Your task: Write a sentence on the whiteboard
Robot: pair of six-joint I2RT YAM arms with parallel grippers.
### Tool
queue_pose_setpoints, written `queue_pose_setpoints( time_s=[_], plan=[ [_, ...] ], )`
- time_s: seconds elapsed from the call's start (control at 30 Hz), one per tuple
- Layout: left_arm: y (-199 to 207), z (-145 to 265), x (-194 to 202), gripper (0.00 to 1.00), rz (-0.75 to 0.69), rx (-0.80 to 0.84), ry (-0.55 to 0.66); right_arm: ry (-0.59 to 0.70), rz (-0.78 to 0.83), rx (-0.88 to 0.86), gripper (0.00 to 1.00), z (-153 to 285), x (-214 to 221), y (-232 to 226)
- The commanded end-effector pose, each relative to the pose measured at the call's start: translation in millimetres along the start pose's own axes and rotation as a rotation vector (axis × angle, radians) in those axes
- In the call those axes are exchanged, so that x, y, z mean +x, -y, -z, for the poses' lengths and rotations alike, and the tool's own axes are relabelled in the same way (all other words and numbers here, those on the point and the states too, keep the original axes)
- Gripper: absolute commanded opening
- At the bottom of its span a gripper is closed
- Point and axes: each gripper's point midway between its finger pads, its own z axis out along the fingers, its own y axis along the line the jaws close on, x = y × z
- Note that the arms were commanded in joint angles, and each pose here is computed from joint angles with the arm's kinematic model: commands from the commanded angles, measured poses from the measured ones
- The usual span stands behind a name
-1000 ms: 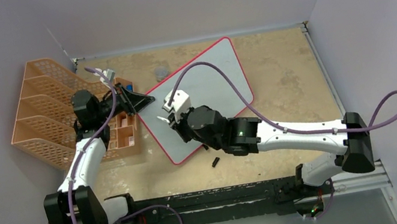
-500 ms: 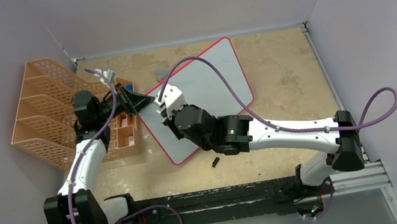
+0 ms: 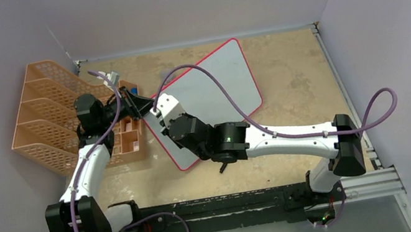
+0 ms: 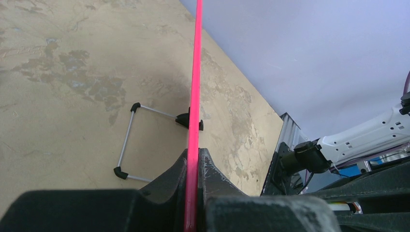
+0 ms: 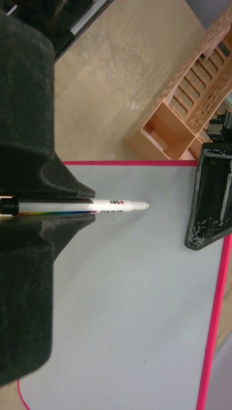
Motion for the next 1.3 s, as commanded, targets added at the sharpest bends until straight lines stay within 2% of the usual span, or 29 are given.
queue_pose_setpoints(
  time_s=[0.0,1.27],
  plan=[
    [0.0,-1.2,-1.0,0.0,-0.05,-0.006,0.006,0.071,-0.055,0.032,0.0,8.2,-32.2,4.0],
    [2.7,-2.4,1.5,0.0,-0.043,0.022,-0.005,0.093,-0.03,0.09,0.0,-4.8,-40.7,-1.1]
  ],
)
